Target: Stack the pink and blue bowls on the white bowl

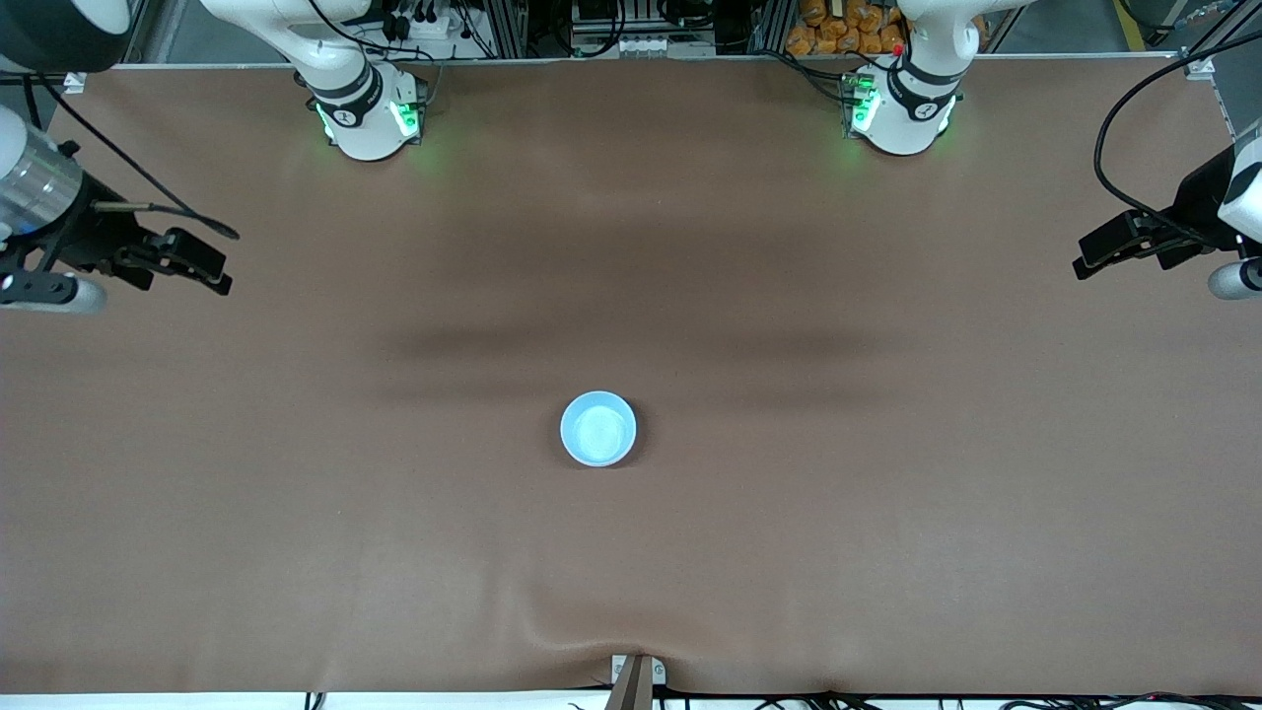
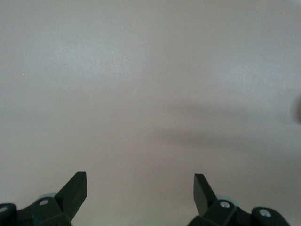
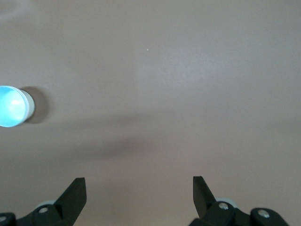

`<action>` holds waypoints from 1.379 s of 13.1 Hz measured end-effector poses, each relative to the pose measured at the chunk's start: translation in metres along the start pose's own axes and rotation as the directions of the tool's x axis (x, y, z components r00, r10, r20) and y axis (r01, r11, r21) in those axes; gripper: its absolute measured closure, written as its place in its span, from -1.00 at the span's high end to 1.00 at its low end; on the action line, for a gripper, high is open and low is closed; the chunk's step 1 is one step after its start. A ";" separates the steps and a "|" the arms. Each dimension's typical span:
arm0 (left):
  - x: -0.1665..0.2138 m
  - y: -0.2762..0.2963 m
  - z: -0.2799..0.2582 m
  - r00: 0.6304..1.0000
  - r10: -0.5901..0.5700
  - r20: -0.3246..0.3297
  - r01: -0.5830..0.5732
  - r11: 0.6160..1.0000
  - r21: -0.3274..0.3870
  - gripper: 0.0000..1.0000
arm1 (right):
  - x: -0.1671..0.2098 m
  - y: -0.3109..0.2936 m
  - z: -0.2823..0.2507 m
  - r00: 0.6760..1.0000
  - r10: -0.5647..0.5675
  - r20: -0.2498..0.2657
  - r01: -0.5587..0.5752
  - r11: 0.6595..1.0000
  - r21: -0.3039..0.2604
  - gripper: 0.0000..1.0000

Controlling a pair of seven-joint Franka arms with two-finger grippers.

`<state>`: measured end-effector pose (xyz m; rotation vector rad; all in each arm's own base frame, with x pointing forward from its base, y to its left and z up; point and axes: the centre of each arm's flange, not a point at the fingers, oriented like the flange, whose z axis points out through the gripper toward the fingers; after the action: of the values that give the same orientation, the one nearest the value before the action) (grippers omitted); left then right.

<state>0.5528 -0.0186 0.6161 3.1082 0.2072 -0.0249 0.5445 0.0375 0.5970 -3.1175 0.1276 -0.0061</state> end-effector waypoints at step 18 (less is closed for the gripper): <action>0.000 0.001 -0.007 1.000 0.002 -0.013 -0.002 1.000 -0.002 1.00 | 0.014 0.001 -0.033 1.000 -0.013 -0.024 0.013 1.000 -0.025 1.00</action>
<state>0.5531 -0.0193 0.6227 3.1073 0.2046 -0.0052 0.5584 0.0343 0.6300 -3.1442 0.1085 -0.0423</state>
